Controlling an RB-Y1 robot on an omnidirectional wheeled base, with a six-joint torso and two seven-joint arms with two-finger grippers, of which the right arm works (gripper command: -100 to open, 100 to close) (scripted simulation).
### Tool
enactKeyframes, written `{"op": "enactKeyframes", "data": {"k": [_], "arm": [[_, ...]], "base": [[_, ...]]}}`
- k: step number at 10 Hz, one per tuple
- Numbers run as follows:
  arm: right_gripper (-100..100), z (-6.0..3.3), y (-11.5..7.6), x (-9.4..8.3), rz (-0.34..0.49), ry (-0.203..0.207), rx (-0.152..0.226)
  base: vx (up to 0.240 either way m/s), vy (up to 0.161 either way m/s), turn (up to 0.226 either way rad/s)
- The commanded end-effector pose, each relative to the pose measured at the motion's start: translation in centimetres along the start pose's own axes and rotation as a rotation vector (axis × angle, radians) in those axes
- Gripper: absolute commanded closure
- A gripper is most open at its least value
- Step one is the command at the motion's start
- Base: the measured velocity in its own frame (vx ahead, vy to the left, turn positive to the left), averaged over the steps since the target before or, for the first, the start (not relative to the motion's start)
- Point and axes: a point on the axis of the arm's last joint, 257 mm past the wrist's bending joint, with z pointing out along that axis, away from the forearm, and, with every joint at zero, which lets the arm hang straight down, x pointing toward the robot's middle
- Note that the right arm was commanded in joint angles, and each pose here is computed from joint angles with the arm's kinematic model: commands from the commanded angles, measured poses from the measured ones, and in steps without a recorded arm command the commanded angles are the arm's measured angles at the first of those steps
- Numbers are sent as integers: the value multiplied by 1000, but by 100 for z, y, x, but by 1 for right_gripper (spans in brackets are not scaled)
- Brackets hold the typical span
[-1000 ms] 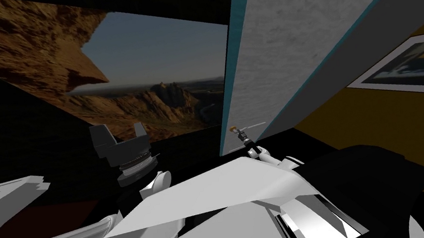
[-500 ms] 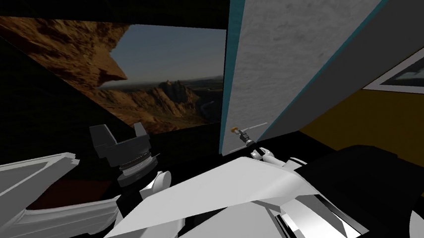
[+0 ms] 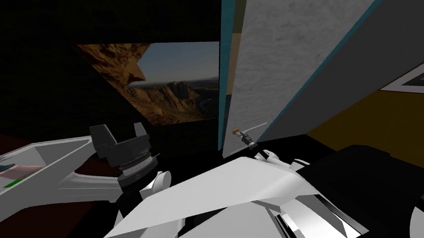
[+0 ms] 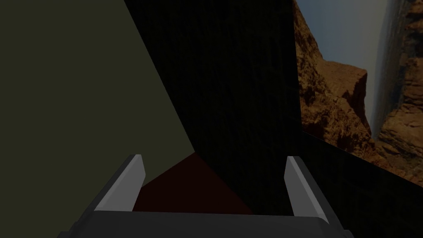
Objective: Pull the door open
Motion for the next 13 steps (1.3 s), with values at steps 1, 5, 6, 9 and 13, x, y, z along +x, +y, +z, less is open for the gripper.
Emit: {"op": "enactKeyframes", "data": {"k": [1,5,6,9,13], "arm": [[100,0,0,0,0,0,0],[100,-283,-9,-65,-1,23,-5],[100,-351,-4,-83,-2,29,-7],[100,-498,9,-123,-3,42,-11],[100,-628,-25,-112,1,51,-4]], "base": [[-83,-27,23],[-180,-86,200],[-215,-73,177],[-212,-77,161],[-160,-70,130]]}}
